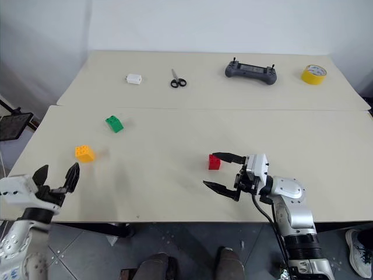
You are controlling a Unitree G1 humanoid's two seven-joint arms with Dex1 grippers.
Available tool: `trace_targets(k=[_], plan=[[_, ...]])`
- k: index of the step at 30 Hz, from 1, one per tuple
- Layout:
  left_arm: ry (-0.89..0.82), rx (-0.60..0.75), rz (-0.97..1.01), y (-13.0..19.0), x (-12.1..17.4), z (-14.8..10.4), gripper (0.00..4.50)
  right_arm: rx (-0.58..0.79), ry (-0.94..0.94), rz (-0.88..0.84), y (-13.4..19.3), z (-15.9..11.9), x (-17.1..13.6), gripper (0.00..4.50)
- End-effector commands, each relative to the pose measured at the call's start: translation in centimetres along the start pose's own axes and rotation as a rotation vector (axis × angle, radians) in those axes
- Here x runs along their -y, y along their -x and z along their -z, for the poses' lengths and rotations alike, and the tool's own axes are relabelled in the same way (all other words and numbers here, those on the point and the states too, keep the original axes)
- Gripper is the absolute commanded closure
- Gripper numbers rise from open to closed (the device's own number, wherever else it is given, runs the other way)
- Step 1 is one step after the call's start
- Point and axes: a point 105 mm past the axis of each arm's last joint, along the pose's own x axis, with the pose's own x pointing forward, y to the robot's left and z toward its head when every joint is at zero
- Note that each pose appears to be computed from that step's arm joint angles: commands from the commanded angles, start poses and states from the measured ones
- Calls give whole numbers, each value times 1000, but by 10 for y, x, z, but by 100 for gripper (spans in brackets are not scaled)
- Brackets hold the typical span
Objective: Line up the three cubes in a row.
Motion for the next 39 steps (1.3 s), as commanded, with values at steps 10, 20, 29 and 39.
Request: trace_targets(k=[10, 20, 29, 39], plan=[[-292, -174, 413, -116, 42, -43, 0, 25, 50, -16, -11, -16, 8, 2], [-228, -276, 492, -175, 54, -26, 0, 17, 81, 41, -8, -21, 8, 2], [-253, -385, 497, -172, 42, -6, 0, 9, 86, 96, -3, -21, 5, 2], [-289, -402, 561, -170, 51, 0, 221, 0, 80, 98, -3, -19, 4, 0]])
